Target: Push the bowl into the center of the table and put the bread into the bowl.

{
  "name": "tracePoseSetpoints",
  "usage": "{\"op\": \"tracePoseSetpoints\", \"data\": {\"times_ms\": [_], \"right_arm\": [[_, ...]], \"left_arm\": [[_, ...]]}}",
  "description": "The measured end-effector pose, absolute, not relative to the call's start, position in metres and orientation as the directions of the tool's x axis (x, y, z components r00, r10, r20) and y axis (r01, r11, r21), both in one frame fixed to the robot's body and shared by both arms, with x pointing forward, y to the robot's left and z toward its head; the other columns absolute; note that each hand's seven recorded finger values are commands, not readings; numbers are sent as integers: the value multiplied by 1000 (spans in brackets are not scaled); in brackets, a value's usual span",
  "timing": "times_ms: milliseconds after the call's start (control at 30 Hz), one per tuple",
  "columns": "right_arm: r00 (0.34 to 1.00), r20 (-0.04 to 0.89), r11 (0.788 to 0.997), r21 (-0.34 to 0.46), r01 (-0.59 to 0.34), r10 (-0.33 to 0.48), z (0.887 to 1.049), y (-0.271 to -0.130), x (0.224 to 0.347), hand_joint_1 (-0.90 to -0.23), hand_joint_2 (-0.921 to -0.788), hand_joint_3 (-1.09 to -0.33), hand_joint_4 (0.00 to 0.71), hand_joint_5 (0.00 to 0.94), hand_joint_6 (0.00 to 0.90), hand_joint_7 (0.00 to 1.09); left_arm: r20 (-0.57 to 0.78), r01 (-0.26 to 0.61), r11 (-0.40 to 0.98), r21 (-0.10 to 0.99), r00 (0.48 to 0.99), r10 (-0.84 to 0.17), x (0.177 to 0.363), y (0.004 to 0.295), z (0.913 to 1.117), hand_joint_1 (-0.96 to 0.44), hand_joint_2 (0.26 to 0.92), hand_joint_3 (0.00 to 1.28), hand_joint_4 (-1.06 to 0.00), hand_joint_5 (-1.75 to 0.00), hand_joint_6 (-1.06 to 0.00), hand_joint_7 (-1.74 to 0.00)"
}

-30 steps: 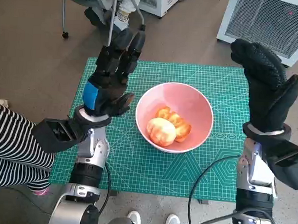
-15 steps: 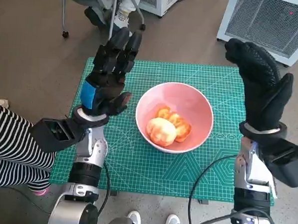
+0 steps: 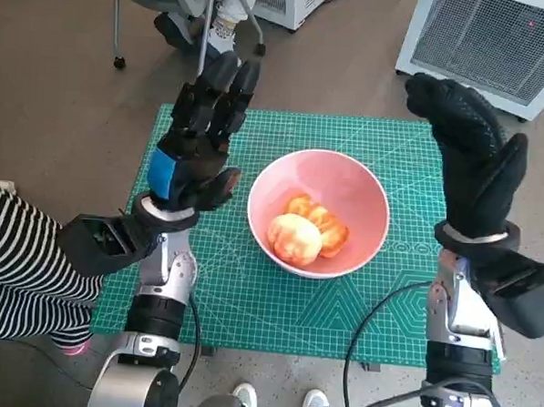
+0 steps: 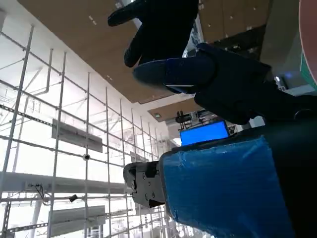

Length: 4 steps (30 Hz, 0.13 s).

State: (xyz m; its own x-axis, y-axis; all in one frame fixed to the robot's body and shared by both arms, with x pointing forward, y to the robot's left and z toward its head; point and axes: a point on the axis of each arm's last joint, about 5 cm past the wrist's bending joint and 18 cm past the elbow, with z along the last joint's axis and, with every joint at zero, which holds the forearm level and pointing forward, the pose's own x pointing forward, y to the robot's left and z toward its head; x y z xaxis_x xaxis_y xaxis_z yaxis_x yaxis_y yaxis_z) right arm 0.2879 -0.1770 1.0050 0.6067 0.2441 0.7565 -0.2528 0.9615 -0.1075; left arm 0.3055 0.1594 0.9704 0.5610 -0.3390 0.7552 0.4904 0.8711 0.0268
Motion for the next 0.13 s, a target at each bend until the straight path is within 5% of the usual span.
{"op": "tracePoseSetpoints", "data": {"times_ms": [133], "right_arm": [[606, 756, 961, -109, -254, 246, 1005, -177, 288, -661, -921, -703, 177, 10, 82, 401]], "left_arm": [[757, 492, 870, 29, 558, -341, 306, 159, 972, -577, 921, 380, -46, -5, -11, -341]]}}
